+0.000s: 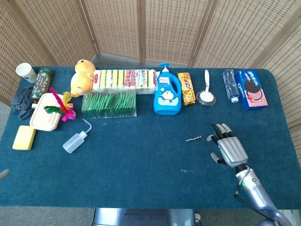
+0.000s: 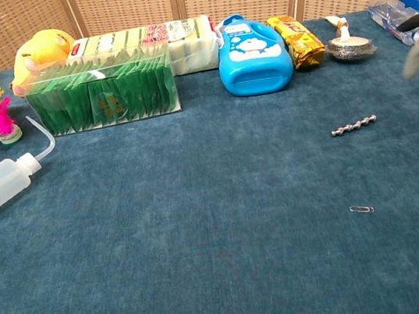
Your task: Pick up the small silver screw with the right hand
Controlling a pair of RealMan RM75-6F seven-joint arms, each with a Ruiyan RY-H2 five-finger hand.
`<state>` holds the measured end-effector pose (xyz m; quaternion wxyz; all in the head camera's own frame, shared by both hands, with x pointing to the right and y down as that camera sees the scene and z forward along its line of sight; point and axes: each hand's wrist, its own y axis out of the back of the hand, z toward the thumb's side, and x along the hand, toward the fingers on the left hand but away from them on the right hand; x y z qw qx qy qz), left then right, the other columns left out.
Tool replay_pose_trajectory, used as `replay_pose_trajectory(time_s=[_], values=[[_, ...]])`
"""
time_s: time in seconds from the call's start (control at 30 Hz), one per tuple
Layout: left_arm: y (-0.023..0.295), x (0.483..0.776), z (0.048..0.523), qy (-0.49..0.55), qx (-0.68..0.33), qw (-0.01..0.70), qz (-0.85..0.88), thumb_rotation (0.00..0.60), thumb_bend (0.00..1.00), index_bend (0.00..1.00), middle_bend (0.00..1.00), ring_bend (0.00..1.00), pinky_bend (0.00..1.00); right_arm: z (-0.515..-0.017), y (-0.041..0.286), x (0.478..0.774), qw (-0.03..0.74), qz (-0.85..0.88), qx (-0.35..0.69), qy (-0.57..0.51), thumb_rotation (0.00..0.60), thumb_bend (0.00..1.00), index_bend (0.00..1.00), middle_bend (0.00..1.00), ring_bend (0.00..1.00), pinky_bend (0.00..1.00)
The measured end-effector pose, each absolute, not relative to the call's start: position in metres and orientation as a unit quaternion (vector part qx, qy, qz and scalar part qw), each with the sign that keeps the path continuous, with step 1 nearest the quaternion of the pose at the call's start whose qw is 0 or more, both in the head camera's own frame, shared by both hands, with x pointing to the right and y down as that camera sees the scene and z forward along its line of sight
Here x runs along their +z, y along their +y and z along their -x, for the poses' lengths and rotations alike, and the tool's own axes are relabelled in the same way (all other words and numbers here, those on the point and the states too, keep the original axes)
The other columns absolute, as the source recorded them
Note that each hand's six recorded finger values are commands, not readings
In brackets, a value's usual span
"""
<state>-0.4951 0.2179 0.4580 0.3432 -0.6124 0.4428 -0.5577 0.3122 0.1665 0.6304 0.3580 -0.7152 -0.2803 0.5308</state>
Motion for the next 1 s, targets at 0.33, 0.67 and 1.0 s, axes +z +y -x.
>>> replay_pose_trajectory(time_s=[0.33, 0.67, 1.0], values=[[0.218, 0.462, 0.493, 0.436, -0.564, 0.342, 0.612, 0.600, 0.03, 0.00, 0.00, 0.00, 0.00, -0.281, 0.147, 0.666, 0.351, 0.734, 0.527, -0.245, 0.600, 0.40, 0.30, 0.00, 0.00, 0.00], [0.218, 0.465, 0.493, 0.434, -0.568, 0.338, 0.612, 0.600, 0.03, 0.00, 0.00, 0.00, 0.00, -0.253, 0.139, 0.691, 0.349, 0.742, 0.525, -0.227, 0.600, 0.41, 0.32, 0.00, 0.00, 0.00], [0.217, 0.465, 0.496, 0.437, -0.569, 0.335, 0.611, 0.600, 0.03, 0.00, 0.00, 0.00, 0.00, -0.244, 0.133, 0.709, 0.366, 0.729, 0.541, -0.206, 0.600, 0.41, 0.32, 0.00, 0.00, 0.00]])
